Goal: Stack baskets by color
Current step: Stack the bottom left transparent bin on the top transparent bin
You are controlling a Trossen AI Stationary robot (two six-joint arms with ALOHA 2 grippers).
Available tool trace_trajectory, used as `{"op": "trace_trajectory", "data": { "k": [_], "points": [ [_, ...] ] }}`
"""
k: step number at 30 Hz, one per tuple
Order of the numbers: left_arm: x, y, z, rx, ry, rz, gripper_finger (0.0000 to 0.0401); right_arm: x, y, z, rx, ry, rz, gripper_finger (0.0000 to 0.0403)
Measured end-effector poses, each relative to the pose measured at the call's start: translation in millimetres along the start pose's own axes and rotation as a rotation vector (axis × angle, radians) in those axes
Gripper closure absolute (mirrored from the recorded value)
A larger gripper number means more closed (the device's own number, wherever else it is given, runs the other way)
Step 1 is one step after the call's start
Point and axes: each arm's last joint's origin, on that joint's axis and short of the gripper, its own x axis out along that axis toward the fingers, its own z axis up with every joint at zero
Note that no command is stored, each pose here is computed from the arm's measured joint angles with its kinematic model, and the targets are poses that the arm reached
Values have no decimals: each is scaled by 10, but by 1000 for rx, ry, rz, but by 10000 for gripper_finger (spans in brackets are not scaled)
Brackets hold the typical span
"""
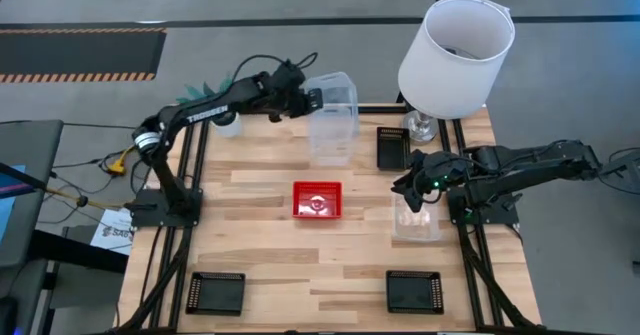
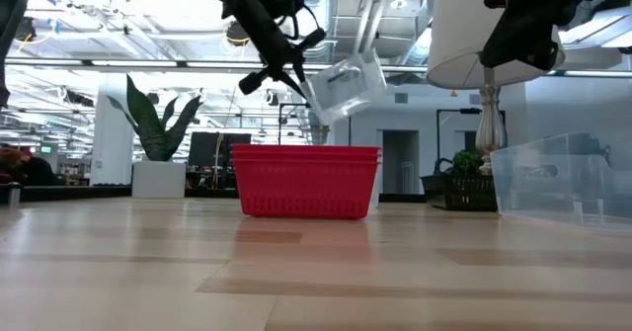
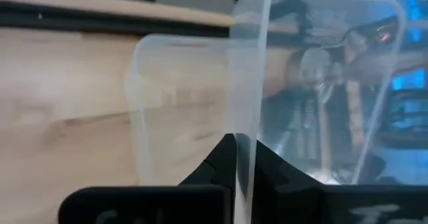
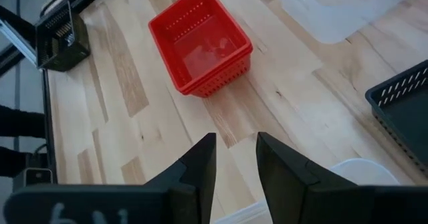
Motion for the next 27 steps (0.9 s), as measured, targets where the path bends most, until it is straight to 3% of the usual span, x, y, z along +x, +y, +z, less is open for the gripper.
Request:
{"op": "trace_trajectory", "data": {
  "k": [6, 14, 21, 27],
  "points": [
    [252, 110, 48, -33, 80, 155, 401, 0, 0, 0, -67, 0, 0, 274],
    [458, 96, 149, -57, 128, 164, 401, 0, -9, -11, -76, 12, -8, 274],
    [424, 242, 193, -77, 173, 252, 401, -1, -17, -21, -77, 23, -16, 274],
    [421, 245, 179, -54, 188, 256, 401, -1, -15, -19, -88, 21, -14, 274]
  ]
}}
